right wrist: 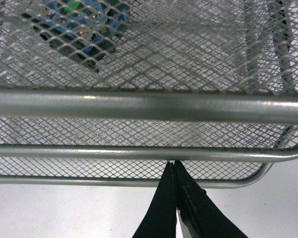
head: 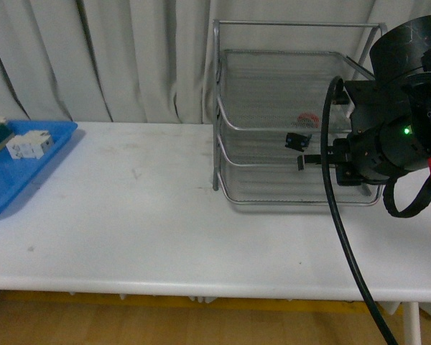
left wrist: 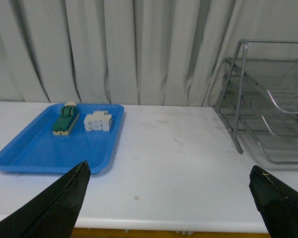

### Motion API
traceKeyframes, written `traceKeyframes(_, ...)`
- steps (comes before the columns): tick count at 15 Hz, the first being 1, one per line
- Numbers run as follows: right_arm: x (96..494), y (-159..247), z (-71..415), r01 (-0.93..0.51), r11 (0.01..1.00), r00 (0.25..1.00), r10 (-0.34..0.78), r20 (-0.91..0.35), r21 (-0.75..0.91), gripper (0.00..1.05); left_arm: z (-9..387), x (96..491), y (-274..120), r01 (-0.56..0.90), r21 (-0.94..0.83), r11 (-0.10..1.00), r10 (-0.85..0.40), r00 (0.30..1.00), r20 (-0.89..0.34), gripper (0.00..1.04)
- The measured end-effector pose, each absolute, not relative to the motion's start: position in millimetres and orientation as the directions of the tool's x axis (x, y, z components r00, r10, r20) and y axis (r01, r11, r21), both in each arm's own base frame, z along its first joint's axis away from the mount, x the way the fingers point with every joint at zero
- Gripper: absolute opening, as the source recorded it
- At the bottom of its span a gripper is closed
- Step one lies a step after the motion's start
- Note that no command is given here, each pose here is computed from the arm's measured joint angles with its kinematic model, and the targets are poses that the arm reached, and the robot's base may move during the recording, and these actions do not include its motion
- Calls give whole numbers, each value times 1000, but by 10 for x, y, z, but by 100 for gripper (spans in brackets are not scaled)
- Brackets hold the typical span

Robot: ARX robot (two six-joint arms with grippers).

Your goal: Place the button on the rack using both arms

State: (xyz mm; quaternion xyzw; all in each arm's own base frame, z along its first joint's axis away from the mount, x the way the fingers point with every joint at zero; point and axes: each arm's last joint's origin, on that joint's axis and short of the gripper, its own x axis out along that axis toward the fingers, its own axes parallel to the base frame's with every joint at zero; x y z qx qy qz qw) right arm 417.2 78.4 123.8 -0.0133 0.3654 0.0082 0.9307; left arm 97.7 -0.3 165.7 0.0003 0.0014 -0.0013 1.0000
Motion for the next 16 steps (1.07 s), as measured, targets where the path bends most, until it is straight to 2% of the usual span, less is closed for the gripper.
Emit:
traceKeyframes(2,4088,781,1274,-40,999,723,33,-690,6,2,1657,977,-3,3,1,1000,-3,1000,-3,98)
traceKeyframes(4,3888,822,1363,-85,994,723,107,-683,66,2,1657,977,-3,3,1,1000,-3,1000,-3,98)
traceKeyframes(7,3269,919,1609,-200,960,751,279,-599,198,2,1657,977,-3,3,1,1000,-3,1000,-3,98)
traceKeyframes(9,2852,757,1773,-199,941,791,319,-522,272,2,1657,977,-3,3,1,1000,-3,1000,-3,98)
traceKeyframes(11,2495,460,1901,-119,947,869,245,-430,300,2,1657,977,-3,3,1,1000,-3,1000,-3,98)
traceKeyframes(14,2166,28,2101,-4,933,939,127,-319,360,2,1656,977,-3,3,1,1000,-3,1000,-3,98)
traceKeyframes(15,2111,-92,2158,13,937,968,76,-240,349,2,1657,977,-3,3,1,1000,-3,1000,-3,98)
traceKeyframes(16,2004,-161,2161,20,970,996,0,-85,242,2,1657,977,-3,3,1,1000,-3,1000,-3,98)
